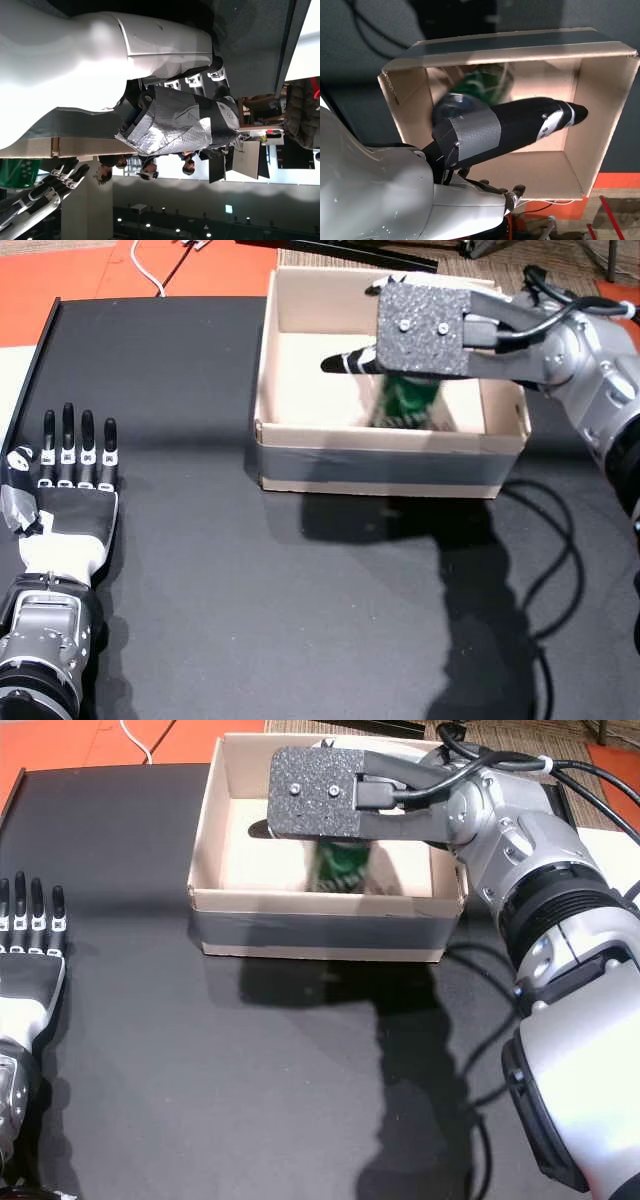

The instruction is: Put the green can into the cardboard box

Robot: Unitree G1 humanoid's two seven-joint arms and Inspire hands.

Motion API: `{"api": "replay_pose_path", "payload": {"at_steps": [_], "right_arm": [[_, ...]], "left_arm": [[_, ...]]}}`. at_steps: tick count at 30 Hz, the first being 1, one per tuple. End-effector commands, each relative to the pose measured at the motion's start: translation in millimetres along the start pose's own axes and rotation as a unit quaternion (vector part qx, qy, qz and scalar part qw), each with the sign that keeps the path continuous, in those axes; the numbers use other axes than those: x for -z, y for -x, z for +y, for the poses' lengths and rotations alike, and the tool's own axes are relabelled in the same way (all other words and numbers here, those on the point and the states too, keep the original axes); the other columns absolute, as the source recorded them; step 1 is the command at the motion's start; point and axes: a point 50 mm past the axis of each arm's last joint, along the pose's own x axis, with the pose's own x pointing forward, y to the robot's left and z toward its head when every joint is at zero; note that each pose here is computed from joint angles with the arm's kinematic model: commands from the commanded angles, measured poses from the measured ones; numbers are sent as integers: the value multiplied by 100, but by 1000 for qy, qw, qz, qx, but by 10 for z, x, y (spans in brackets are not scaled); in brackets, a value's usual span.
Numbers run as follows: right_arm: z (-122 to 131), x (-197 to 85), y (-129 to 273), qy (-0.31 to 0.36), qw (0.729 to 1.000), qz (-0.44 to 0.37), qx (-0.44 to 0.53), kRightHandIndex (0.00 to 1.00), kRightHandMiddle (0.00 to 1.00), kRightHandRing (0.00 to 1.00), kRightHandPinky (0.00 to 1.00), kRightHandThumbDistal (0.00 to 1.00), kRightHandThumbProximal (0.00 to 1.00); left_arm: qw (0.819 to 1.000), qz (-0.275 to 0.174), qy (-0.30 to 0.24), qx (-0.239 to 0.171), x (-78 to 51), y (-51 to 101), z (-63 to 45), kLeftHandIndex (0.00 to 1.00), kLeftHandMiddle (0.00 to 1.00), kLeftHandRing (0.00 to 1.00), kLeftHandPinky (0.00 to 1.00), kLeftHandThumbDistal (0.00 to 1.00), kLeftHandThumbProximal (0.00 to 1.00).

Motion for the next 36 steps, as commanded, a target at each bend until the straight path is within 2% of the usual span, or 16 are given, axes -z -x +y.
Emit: {"api": "replay_pose_path", "payload": {"at_steps": [1, 7, 10, 13, 15, 18, 20, 22, 24, 31, 33, 35, 36], "right_arm": [[-120, -27, 20, -2, 1000, -4, 15, 89, 100, 100, 100, 100, 75], [-131, -22, 24, -10, 1000, -3, 15, 89, 100, 100, 100, 100, 71], [-149, -22, 30, -16, 1000, -9, 24, 86, 100, 100, 100, 100, 73], [-185, -27, 40, -25, 999, -18, 37, 85, 100, 100, 100, 100, 73], [-222, -39, 48, -26, 998, -23, 51, 85, 100, 100, 100, 100, 77], [-289, -68, 67, -29, 995, -44, 88, 84, 99, 100, 100, 100, 71], [-328, -86, 82, -37, 992, -59, 107, 79, 98, 100, 100, 100, 67], [-371, -107, 93, -37, 990, -65, 116, 77, 98, 100, 100, 100, 68], [-406, -125, 102, -40, 990, -71, 119, 75, 96, 100, 100, 100, 67], [-441, -127, 119, -38, 987, -78, 136, 76, 96, 100, 100, 100, 66], [-439, -136, 123, -27, 982, -85, 167, 76, 93, 100, 100, 100, 65], [-430, -153, 140, -12, 970, -102, 221, 80, 91, 100, 100, 100, 74], [-426, -160, 148, -3, 962, -107, 249, 80, 90, 100, 100, 100, 72]], "left_arm": [[998, 17, -3, -54, 73, 106, 223, 51, 51, 63, 76, 0, 58], [998, 16, -6, -54, 72, 101, 215, 48, 48, 60, 75, 0, 57], [998, 16, -5, -56, 67, 103, 219, 51, 49, 60, 75, 0, 56], [998, 15, -4, -60, 63, 100, 219, 47, 48, 59, 74, 0, 55], [998, 17, -6, -58, 60, 101, 220, 47, 48, 60, 75, 0, 56], [998, 19, -8, -56, 54, 102, 220, 50, 50, 62, 78, 0, 58], [998, 19, -10, -57, 53, 101, 220, 49, 50, 61, 77, 0, 58], [998, 21, -13, -54, 52, 102, 219, 50, 51, 63, 79, 0, 58], [998, 21, -12, -60, 56, 95, 212, 49, 50, 60, 75, 0, 59], [998, 18, -10, -58, 65, 93, 207, 50, 51, 62, 78, 0, 59], [998, 17, -10, -59, 64, 89, 201, 51, 51, 62, 77, 0, 59], [998, 18, -12, -59, 62, 87, 198, 49, 50, 61, 76, 0, 58], [998, 18, -15, -58, 59, 88, 199, 49, 50, 61, 76, 0, 58]]}}
